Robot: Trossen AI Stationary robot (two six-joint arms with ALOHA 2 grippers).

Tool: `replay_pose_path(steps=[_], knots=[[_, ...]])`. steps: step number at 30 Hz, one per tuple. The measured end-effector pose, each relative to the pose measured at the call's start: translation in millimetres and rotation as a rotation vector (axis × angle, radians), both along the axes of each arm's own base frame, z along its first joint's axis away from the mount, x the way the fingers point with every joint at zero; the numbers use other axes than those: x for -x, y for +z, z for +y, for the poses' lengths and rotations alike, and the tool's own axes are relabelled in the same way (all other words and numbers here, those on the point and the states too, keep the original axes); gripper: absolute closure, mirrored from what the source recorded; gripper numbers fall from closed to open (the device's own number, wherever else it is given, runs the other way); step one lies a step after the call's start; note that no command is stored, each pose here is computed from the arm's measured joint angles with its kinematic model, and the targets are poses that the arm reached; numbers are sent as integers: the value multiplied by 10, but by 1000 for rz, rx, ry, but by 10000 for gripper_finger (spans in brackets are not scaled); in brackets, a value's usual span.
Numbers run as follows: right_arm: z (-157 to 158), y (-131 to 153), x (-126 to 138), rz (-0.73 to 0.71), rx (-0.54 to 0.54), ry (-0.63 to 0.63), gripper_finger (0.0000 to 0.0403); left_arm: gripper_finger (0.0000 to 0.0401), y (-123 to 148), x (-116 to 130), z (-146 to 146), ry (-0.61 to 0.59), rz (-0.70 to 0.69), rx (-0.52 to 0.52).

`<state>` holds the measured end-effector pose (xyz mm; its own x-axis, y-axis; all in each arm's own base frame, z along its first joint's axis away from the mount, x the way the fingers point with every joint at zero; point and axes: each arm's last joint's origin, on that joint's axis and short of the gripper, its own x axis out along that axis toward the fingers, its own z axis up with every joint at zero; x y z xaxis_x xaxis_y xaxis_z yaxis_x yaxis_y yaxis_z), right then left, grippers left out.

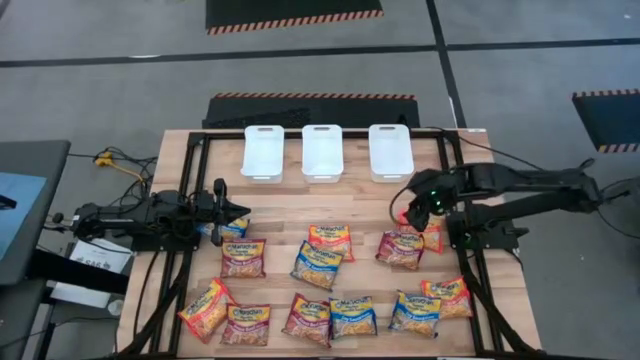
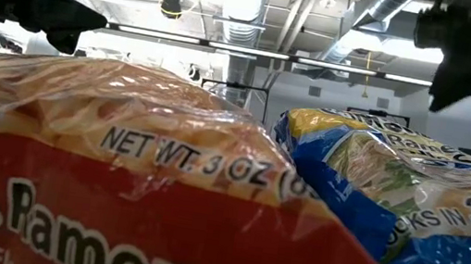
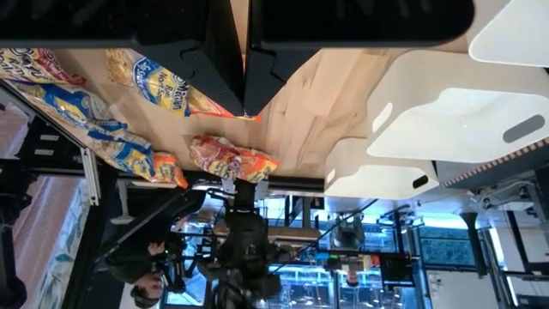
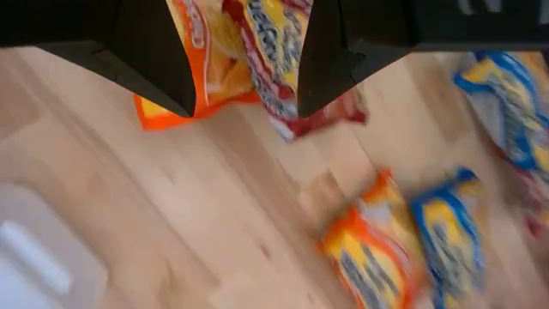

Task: Sort Maruchan noodles
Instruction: Put the red noodle pack into the right white bin

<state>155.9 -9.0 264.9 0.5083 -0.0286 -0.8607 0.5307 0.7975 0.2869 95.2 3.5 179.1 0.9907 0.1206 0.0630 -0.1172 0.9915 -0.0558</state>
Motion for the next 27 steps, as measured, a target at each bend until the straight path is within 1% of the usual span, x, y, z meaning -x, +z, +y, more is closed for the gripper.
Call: replay_pose_path(steps=[3,5,10,21,24,27], knots=[[70,-160,-56,60,-45,60,172,401,0,0,0,0,0,0],[119,-266,-79,98,-55,86,172,401,0,0,0,0,0,-1],[193,-423,-131,103,-52,131,172,401,0,0,0,0,0,-1],[191,-712,-83,130,-51,131,172,401,-6,0,0,0,6,1],[192,-766,-89,108,-49,135,172,401,-16,-1,0,-1,15,17],[189,-817,-71,117,-49,133,172,401,-19,-1,0,-1,18,26]])
